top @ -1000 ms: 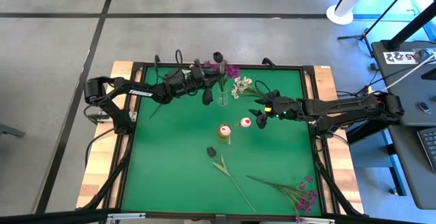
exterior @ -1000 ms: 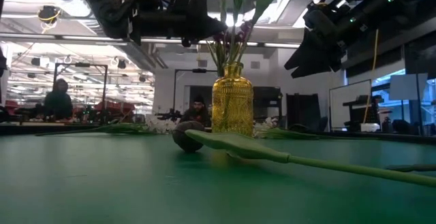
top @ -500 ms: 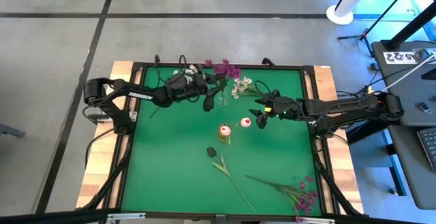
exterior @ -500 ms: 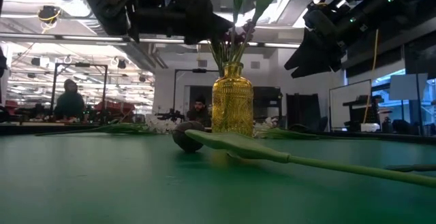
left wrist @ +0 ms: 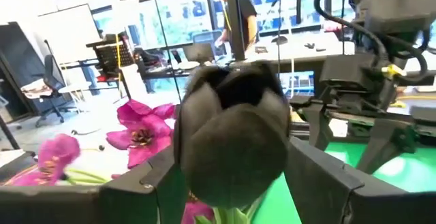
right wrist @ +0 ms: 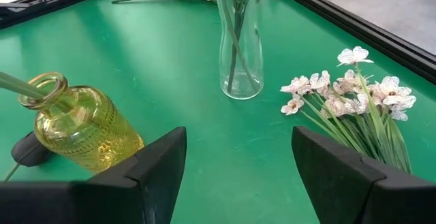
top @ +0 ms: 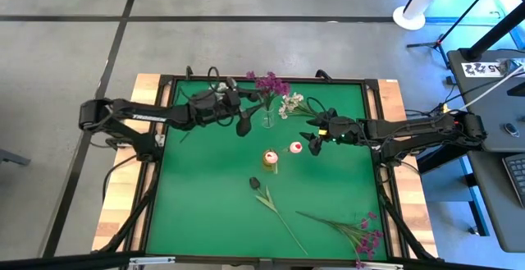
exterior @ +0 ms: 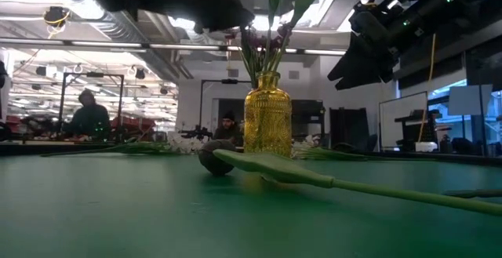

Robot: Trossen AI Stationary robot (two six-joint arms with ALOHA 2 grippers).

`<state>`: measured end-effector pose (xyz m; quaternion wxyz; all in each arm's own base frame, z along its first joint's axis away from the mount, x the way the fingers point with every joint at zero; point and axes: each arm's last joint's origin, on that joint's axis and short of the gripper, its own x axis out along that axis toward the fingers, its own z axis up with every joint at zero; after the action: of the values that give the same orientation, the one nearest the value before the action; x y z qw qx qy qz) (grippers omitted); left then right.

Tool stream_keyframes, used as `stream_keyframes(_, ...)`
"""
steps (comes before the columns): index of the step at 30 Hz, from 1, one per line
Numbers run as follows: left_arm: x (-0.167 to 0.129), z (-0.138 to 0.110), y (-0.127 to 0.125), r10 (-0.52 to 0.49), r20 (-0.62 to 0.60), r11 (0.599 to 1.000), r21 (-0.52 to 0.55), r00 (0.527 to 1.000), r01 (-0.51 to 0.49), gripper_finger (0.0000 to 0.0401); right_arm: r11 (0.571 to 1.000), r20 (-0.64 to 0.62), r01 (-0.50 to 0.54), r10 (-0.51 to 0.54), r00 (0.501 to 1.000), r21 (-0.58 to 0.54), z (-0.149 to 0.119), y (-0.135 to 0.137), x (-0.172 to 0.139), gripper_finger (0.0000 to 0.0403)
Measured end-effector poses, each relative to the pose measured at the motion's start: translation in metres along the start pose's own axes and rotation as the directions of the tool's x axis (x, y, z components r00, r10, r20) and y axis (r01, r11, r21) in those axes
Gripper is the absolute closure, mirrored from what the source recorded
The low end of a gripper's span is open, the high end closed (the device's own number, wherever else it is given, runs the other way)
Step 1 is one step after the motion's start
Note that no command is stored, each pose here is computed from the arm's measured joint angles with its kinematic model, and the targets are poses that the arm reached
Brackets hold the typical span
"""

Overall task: Sort flowers into vase by color
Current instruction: Put the violet flowers into the transparent vase

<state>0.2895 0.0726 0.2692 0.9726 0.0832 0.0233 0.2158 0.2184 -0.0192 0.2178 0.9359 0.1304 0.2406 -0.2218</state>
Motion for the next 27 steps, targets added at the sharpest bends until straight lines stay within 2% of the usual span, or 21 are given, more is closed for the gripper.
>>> stream_keyframes(6, -0.022, 0.012, 0.001, -0.005, -0.074, 0.999, 0.04, 0.997, 0.008, 0.0189, 1.0, -0.026, 0.009, -0.01, 1.0, -0.009, -0.003, -0.001, 0.0, 0.0139)
stream_keyframes(8, -0.03, 0.015, 0.0, 0.025, -0.112, 0.998, 0.056, 0.993, -0.018, 0.0189, 1.0, -0.042, 0.007, -0.007, 0.999, -0.006, -0.004, -0.001, 0.0, 0.0139)
stream_keyframes(13, -0.057, 0.023, 0.001, 0.132, -0.207, 0.987, 0.114, 0.969, -0.11, 0.0189, 0.993, -0.155, -0.114, 0.117, 0.981, 0.028, -0.011, 0.001, -0.001, 0.0139)
stream_keyframes(16, -0.073, 0.026, 0.003, 0.154, -0.252, 0.982, 0.142, 0.955, -0.121, 0.0189, 0.984, -0.228, -0.164, 0.175, 0.958, 0.067, -0.016, 0.001, -0.004, 0.0139)
stream_keyframes(22, -0.103, 0.032, -0.001, 0.087, -0.306, 0.995, 0.065, 0.948, -0.07, 0.0189, 0.968, -0.374, -0.215, 0.25, 0.893, 0.133, -0.027, 0.001, -0.011, 0.0139)
stream_keyframes(27, -0.12, 0.028, -0.015, -0.011, -0.377, 1.0, -0.022, 0.926, 0.003, 0.0189, 0.944, -0.437, -0.288, 0.329, 0.837, 0.159, -0.032, 0.022, -0.023, 0.0139)
